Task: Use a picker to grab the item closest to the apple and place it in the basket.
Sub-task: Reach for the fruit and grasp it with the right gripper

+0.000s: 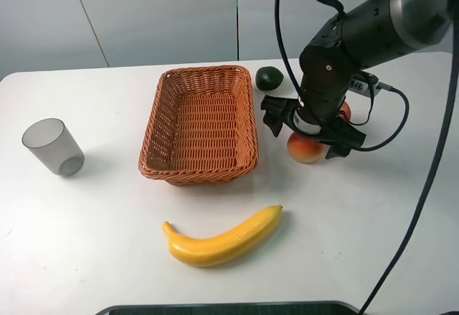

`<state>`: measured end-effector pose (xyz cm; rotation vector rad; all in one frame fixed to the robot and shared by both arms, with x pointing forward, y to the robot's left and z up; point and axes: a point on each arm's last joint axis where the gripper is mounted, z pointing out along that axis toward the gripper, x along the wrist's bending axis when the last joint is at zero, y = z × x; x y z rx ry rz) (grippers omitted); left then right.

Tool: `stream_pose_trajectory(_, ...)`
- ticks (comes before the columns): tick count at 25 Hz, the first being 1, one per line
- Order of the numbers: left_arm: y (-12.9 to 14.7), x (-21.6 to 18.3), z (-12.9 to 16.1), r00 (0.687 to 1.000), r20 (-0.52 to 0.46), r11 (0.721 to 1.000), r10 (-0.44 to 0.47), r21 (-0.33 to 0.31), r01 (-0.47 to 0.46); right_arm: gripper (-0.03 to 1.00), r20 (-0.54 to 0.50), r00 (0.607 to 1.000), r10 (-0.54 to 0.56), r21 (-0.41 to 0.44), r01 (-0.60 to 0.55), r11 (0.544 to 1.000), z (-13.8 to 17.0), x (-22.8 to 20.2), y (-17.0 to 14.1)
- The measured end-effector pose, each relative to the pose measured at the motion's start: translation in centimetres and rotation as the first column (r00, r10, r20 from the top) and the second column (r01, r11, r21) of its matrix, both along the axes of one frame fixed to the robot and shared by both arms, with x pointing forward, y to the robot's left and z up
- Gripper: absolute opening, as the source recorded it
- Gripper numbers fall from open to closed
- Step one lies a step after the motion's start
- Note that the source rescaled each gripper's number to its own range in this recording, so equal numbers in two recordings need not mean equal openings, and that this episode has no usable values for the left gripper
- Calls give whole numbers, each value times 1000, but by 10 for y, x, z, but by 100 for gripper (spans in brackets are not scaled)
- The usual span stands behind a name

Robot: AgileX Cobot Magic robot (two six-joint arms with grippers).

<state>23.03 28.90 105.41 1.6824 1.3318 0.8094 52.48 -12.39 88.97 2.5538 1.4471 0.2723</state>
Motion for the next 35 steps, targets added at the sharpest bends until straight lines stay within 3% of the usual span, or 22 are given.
stream_pose_trajectory(35,0,0,0,1000,0,1000,0,0,0,100,-15,1000,-19,-8,19,1000,-27,7,0)
